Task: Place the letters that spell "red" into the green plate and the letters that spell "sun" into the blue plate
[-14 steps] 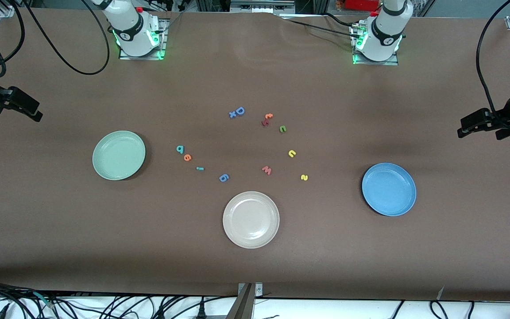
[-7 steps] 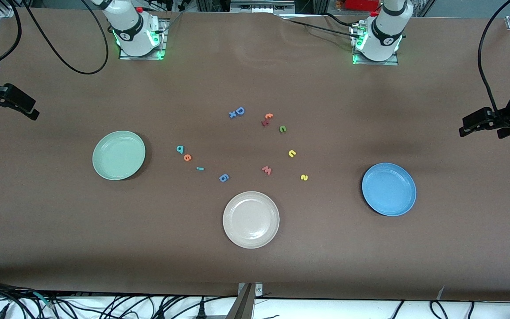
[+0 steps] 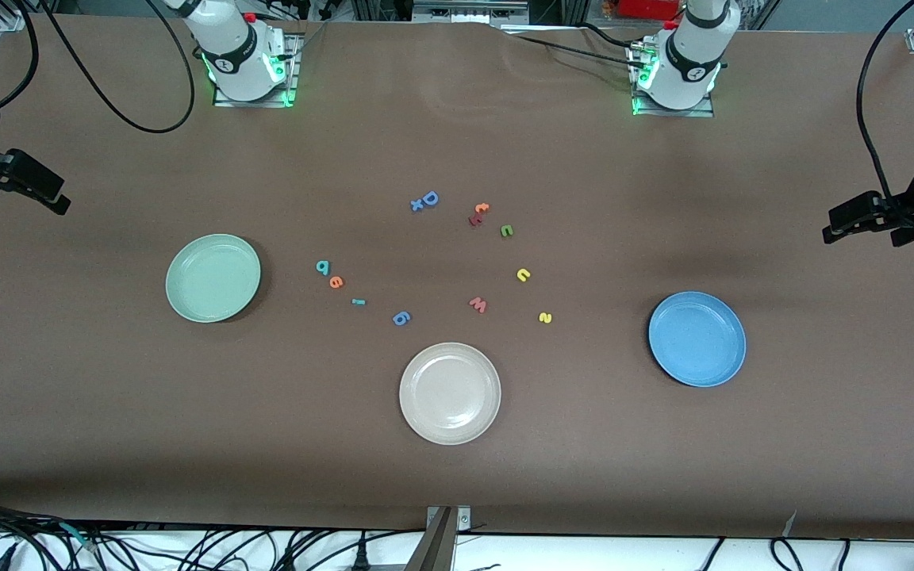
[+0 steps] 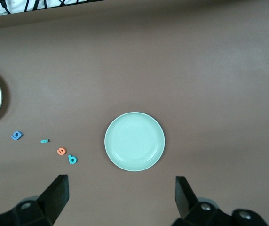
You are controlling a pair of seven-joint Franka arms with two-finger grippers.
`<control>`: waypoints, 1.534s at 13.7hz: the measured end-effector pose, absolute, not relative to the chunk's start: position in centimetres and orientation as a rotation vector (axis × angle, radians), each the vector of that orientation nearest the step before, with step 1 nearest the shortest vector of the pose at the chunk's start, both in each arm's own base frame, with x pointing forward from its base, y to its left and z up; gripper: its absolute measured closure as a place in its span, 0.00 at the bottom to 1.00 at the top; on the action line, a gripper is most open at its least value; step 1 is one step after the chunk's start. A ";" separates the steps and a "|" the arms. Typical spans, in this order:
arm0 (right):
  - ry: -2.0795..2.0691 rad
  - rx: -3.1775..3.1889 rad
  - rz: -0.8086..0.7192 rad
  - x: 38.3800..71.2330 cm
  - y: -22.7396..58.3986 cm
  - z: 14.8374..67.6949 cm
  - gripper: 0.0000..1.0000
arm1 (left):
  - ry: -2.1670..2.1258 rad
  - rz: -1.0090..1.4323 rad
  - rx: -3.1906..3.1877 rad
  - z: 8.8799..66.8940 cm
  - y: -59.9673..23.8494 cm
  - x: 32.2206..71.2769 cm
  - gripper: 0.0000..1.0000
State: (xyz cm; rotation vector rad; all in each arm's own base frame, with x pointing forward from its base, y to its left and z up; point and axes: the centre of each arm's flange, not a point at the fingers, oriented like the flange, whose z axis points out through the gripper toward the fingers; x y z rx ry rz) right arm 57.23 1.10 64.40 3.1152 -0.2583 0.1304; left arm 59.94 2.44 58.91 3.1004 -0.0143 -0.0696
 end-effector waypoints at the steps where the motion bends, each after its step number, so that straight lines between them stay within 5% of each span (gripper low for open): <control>1: -0.259 3.115 0.129 57.2 1.1 64.4 0.00 | -0.015 -0.074 3.100 58.9 2.4 59.9 0.00; 21: -0.253 3.116 0.111 57.1 1.3 64.3 0.00 | -0.051 -0.088 3.098 58.7 1.4 59.9 0.00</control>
